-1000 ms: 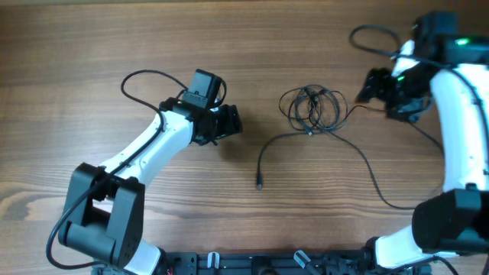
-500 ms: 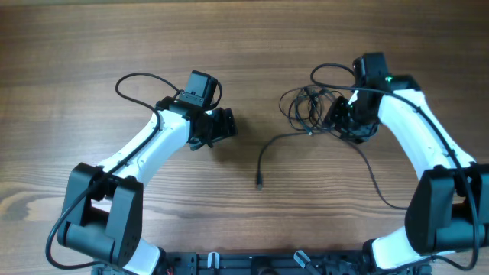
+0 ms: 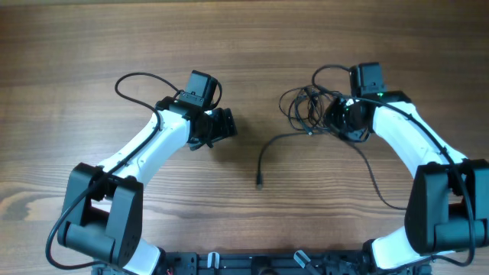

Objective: Untangle cables

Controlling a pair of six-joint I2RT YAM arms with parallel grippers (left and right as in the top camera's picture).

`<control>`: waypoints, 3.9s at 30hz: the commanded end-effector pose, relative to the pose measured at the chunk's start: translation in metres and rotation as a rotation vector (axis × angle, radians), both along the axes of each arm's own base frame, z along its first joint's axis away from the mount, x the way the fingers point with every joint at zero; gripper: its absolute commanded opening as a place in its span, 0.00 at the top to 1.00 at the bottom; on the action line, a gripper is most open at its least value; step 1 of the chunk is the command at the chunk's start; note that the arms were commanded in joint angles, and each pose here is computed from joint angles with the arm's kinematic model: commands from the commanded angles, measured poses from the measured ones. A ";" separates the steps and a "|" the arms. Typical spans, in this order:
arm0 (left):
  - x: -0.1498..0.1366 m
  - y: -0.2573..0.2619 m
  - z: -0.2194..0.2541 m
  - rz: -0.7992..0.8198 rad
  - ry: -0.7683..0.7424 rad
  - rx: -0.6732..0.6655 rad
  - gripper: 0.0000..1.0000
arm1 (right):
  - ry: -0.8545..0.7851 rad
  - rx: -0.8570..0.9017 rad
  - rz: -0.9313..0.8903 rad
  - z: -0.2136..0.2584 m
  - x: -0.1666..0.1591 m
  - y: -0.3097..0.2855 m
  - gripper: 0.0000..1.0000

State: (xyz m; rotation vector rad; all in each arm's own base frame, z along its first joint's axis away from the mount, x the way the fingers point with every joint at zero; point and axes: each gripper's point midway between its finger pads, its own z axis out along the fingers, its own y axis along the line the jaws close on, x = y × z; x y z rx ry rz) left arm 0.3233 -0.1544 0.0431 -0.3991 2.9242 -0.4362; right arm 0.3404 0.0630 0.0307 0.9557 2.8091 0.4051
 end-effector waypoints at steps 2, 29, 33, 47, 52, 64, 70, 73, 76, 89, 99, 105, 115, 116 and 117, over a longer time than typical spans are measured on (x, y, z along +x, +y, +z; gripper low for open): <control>0.004 0.003 0.000 0.001 -0.009 0.014 0.19 | 0.051 -0.038 -0.098 -0.017 -0.012 -0.008 0.89; 0.004 0.003 0.000 0.001 -0.008 0.014 0.19 | -0.426 -0.407 0.008 0.224 0.042 -0.098 0.96; 0.004 0.003 0.000 0.000 -0.008 0.014 0.19 | -0.383 -0.509 -0.185 0.227 0.030 -0.163 0.96; 0.003 0.003 0.000 0.001 -0.005 0.014 0.19 | -0.428 -0.153 0.046 0.210 0.020 -0.148 0.18; 0.003 0.003 0.000 0.001 -0.005 0.014 0.20 | -0.401 -0.071 0.325 0.186 0.012 -0.092 0.19; 0.003 0.003 0.000 0.000 -0.004 0.015 0.20 | -0.291 -0.055 0.624 0.088 0.010 -0.014 0.36; 0.003 0.003 0.000 0.001 -0.004 0.015 0.20 | -0.264 -0.029 0.657 0.050 0.017 0.010 0.44; 0.003 0.003 0.000 0.000 -0.004 0.015 0.20 | -0.230 -0.025 0.673 0.030 0.019 0.019 0.46; 0.003 0.003 0.000 0.001 -0.004 0.015 0.20 | -0.191 -0.003 0.639 0.015 0.020 0.024 0.48; 0.003 0.003 0.000 0.001 -0.005 0.015 0.20 | -0.097 -0.008 0.574 -0.026 0.021 0.026 0.77; 0.003 0.003 0.000 0.000 -0.005 0.015 0.20 | -0.066 -0.011 0.565 -0.028 0.015 0.023 0.88; 0.003 0.003 0.000 0.000 -0.004 0.015 0.21 | -0.030 -0.006 0.567 -0.034 0.004 0.022 0.87; 0.000 0.004 -0.001 0.000 0.006 0.019 0.21 | -0.028 0.048 0.580 -0.031 -0.002 0.030 0.96; 0.000 0.004 -0.001 0.000 0.006 0.019 0.21 | -0.048 0.081 0.608 -0.023 -0.002 0.036 0.96; 0.000 0.004 -0.001 0.000 0.006 0.019 0.21 | -0.072 0.118 0.639 -0.013 0.000 0.044 0.96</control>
